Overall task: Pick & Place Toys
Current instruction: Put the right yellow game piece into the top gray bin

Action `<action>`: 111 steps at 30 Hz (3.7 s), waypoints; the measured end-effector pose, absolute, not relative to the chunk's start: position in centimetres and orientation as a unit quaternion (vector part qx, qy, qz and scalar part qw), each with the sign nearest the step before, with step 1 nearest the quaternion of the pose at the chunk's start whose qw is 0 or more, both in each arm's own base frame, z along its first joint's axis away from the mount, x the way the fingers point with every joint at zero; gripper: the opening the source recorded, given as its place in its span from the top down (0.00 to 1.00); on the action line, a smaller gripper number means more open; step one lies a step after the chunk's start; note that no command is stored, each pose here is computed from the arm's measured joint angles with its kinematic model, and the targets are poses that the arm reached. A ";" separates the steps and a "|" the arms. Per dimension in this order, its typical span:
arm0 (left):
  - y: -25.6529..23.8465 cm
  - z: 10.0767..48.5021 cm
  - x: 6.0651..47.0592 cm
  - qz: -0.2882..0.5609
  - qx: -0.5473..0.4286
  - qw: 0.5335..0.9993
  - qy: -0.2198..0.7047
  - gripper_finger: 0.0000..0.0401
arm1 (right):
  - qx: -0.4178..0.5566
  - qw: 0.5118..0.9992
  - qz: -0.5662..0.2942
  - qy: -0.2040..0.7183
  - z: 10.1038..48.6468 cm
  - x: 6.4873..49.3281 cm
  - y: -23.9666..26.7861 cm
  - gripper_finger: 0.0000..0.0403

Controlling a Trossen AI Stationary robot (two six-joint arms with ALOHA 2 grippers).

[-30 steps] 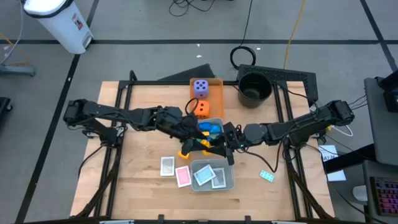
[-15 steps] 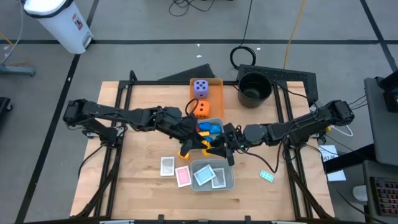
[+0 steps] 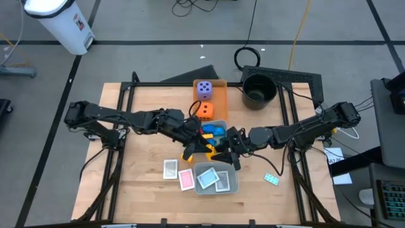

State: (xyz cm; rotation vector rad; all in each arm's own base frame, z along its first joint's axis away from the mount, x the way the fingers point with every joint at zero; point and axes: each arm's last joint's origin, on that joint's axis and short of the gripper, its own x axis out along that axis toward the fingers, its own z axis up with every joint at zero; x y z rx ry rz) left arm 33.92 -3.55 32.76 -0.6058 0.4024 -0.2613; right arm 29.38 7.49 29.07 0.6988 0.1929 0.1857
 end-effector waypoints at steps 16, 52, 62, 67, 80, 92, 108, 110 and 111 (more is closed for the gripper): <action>-3.6 33.4 33.9 -0.104 -0.291 0.927 0.210 0.72 | 0.314 0.929 0.095 0.172 29.9 26.5 6.7 0.32; -1.5 23.6 40.3 0.126 -0.245 0.918 0.287 0.72 | 0.300 0.930 -0.044 0.208 25.5 18.2 5.2 0.33; 0.6 21.7 41.1 0.107 -0.191 0.924 0.314 0.70 | 0.379 0.906 -0.060 0.179 22.0 17.8 4.5 0.37; 1.3 21.0 41.4 0.090 -0.187 0.923 0.323 0.72 | 0.370 0.909 -0.075 0.174 21.9 18.0 3.9 0.38; 1.5 19.1 42.0 0.075 -0.164 0.923 0.339 0.71 | 0.356 0.915 -0.092 0.164 21.9 18.2 2.9 0.38; 1.6 18.2 42.2 0.070 -0.142 0.923 0.352 0.69 | 0.358 0.916 -0.089 0.157 22.1 18.2 3.0 0.38; 2.4 18.1 42.1 0.098 -0.197 0.911 0.349 0.53 | 0.360 0.917 -0.086 0.150 22.2 18.3 3.0 0.38; 2.6 18.2 42.1 0.108 -0.217 0.907 0.344 0.48 | 0.360 0.917 -0.086 0.150 22.2 18.3 3.0 0.38; 2.7 18.3 42.1 0.112 -0.229 0.905 0.340 0.46 | 0.360 0.917 -0.086 0.150 22.2 18.3 3.0 0.38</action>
